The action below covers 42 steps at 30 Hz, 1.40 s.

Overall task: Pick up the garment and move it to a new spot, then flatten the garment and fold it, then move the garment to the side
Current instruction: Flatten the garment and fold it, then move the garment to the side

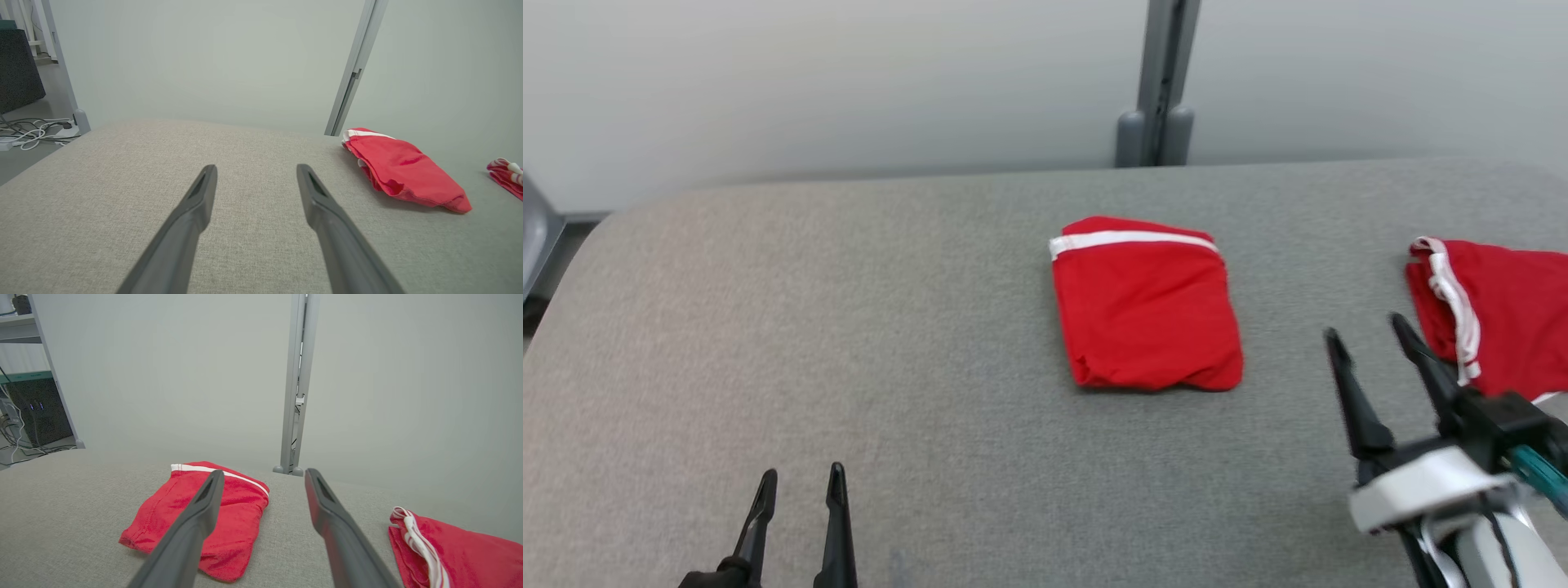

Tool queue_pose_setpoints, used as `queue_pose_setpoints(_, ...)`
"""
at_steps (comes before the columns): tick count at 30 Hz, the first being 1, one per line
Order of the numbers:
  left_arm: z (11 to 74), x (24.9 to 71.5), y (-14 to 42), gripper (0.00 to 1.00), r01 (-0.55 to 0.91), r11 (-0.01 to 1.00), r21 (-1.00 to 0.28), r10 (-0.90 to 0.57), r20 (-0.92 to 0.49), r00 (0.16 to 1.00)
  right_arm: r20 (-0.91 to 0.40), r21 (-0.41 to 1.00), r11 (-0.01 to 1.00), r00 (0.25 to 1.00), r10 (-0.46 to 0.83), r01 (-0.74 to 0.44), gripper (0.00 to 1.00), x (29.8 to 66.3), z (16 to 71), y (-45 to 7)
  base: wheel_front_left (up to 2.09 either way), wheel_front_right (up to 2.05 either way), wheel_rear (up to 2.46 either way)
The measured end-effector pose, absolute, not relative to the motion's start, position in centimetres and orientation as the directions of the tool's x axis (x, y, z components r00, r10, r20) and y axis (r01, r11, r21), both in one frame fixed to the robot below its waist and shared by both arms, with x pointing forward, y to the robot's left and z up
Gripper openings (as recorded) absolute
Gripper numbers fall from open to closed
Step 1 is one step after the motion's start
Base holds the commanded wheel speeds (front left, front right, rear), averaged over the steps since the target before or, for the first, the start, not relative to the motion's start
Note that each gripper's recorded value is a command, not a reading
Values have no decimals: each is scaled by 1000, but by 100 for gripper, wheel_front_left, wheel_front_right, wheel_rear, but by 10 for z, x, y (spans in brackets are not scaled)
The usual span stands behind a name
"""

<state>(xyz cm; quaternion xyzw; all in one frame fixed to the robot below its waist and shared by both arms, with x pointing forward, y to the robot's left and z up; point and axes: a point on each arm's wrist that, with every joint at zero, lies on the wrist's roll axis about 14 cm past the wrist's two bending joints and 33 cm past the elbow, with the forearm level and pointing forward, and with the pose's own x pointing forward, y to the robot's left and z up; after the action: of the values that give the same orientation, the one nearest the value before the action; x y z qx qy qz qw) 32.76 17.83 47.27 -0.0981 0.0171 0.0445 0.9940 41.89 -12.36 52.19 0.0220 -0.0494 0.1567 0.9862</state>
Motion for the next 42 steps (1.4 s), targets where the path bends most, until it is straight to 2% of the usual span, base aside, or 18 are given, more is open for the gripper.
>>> queue_pose_setpoints(5, 481, 323, 171, 100, -49, 981, -185, 47, -12, 999, 124, -5, 989, 982, 144, -145, 100, 379, 526, -185, 0, 0, 0)
queue_pose_setpoints(9, 481, 318, 172, 100, -42, 984, -172, 41, -9, 999, 83, 13, 997, 994, 76, -77, 100, 351, 510, -204, 0, 0, 0)
queue_pose_setpoints(16, 473, 306, 180, 100, -64, 984, -166, 59, -34, 998, 25, 39, 998, 999, 39, -40, 100, 334, 489, -210, 0, 0, 0)
queue_pose_setpoints(23, 473, 303, 182, 100, -71, 983, -168, 66, -34, 997, 26, 69, 997, 999, 45, -47, 100, 337, 488, -201, 0, 0, 0)
queue_pose_setpoints(28, 473, 303, 182, 100, -72, 983, -171, 67, -35, 997, 48, 175, 980, 995, 93, -100, 100, 366, 511, -188, 0, 0, 0)
queue_pose_setpoints(32, 473, 312, 172, 100, -44, 983, -176, 39, -37, 999, -88, 252, 949, 972, 217, -189, 100, 408, 520, -166, 0, 0, 0)
queue_pose_setpoints(35, 475, 330, 162, 100, -9, 984, -179, 5, -27, 1000, -183, 294, 938, 952, 247, -186, 100, 448, 522, -167, 0, 0, 0)
queue_pose_setpoints(38, 474, 345, 155, 100, 12, 983, -185, -17, -28, 999, -318, 363, 916, 900, 297, -174, 100, 477, 496, -151, 0, 0, 0)
queue_pose_setpoints(42, 468, 352, 157, 100, -6, 982, -189, -4, -50, 999, -434, 400, 901, 831, 348, -168, 100, 508, 464, -125, 0, 0, 0)
